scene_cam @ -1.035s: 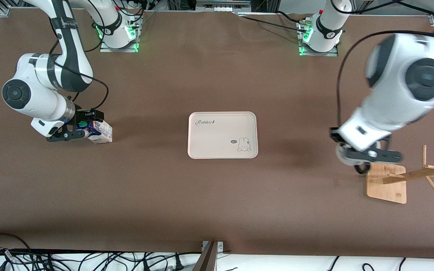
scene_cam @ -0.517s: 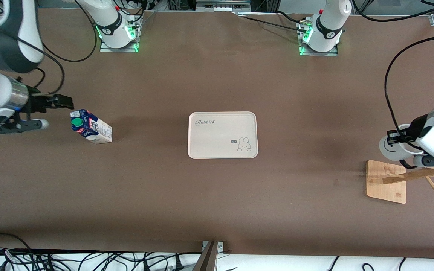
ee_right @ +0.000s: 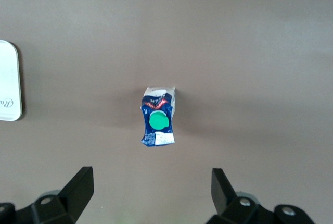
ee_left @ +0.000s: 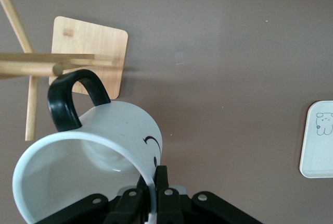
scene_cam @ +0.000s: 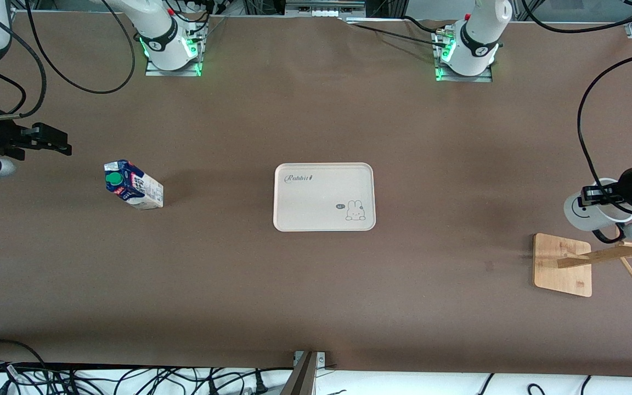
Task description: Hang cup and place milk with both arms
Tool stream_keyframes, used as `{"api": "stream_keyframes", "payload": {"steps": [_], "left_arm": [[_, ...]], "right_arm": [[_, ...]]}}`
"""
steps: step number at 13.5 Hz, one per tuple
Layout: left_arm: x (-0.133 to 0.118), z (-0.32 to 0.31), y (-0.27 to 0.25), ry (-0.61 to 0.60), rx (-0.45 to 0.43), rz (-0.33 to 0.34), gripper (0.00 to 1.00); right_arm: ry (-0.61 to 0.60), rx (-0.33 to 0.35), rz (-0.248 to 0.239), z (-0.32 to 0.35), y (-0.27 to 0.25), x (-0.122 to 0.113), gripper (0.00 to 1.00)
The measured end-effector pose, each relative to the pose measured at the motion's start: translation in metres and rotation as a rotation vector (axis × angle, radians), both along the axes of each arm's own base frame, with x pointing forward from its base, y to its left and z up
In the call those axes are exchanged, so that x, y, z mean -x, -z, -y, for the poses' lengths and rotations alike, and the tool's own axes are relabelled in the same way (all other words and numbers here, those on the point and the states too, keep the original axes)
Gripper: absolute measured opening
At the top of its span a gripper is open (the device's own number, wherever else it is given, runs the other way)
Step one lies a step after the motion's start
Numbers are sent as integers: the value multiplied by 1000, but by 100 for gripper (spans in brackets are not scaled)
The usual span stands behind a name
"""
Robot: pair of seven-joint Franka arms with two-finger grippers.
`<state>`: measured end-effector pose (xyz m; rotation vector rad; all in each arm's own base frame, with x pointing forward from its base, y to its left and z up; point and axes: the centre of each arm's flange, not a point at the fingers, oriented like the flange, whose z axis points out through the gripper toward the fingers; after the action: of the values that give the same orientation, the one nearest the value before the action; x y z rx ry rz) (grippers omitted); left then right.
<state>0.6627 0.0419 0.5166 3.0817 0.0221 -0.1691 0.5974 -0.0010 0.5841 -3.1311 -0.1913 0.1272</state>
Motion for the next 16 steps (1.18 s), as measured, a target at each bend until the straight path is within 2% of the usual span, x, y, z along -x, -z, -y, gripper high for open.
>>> {"api": "stream_keyframes", "payload": {"steps": [3,7,11,13,16], "left_arm": [[-1,31,-4,54,19,10,7],[-3,14,-8,118,21,34,7],[-5,-19,-8,164,0,62,7],[-8,-27,-6,192,-9,83,7],[-8,-51,2,199,-6,76,7]], "right_arm": [[-3,17,52,-3,-23,-6,100],[33,46,43,16,-12,-14,100],[-6,45,34,28,-10,-15,100],[8,26,25,42,-4,-17,100],[17,-49,5,72,13,-22,100]]}}
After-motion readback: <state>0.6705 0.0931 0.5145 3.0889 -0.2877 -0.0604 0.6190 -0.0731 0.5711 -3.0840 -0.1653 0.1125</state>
